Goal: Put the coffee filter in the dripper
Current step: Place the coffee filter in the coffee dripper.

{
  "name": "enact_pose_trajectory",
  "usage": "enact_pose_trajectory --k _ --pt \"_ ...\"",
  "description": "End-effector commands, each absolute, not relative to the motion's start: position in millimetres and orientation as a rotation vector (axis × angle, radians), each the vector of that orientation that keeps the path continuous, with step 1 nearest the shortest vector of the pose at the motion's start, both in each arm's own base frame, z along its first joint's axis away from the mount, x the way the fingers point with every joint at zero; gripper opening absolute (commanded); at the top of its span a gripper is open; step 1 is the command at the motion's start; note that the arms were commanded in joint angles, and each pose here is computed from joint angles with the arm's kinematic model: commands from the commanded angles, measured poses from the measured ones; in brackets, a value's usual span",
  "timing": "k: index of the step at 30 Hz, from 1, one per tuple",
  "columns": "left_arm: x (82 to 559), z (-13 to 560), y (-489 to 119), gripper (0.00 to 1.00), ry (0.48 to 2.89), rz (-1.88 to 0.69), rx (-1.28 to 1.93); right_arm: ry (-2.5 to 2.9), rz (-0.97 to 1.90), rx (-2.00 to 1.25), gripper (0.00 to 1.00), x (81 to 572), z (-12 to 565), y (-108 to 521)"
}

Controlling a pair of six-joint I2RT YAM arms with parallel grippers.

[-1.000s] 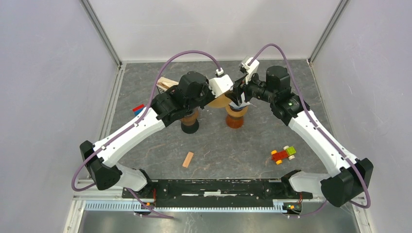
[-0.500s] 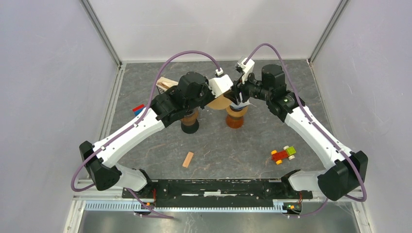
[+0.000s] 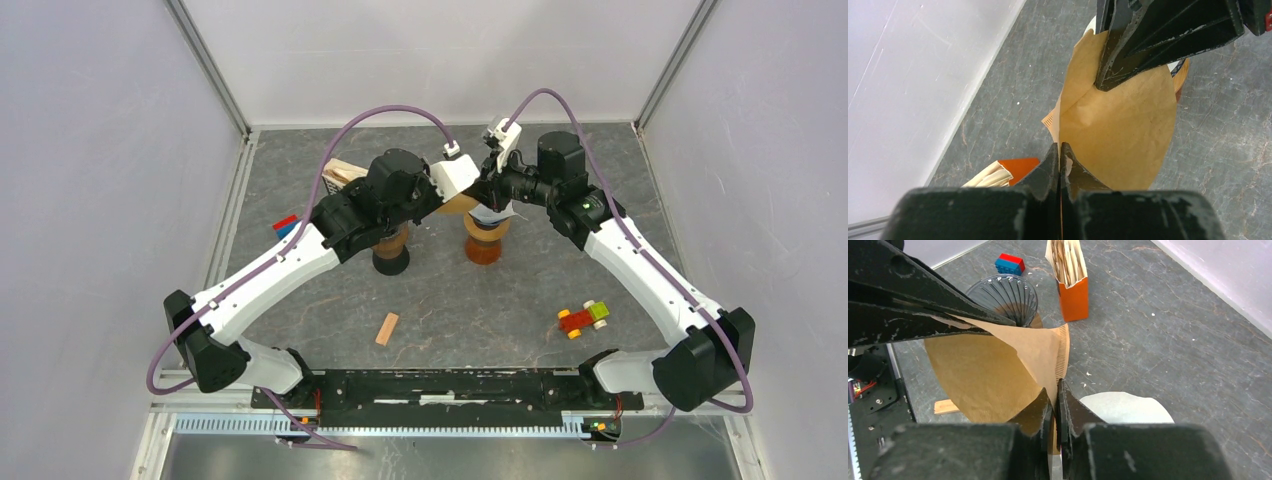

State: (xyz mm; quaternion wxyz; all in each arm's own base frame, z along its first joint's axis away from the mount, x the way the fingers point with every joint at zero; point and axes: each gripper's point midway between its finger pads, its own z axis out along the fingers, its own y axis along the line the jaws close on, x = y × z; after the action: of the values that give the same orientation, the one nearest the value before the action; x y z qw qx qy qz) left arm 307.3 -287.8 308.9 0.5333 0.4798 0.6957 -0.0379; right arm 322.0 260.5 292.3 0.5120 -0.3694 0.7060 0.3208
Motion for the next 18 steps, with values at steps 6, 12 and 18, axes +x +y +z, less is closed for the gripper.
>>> enact_pose_trajectory --k 6,12,18 --pt "311 325 -290 0.02 1.629 -0.118 1.06 1.634 0.774 -0.882 0.0 323 308 262" --pt "311 323 -290 0.02 1.627 -0.114 1.066 1.624 0.765 -0.881 0.37 324 313 261" --pt "310 323 -291 0.02 1.626 -0.121 1.07 1.619 0.765 -0.891 0.53 326 317 263"
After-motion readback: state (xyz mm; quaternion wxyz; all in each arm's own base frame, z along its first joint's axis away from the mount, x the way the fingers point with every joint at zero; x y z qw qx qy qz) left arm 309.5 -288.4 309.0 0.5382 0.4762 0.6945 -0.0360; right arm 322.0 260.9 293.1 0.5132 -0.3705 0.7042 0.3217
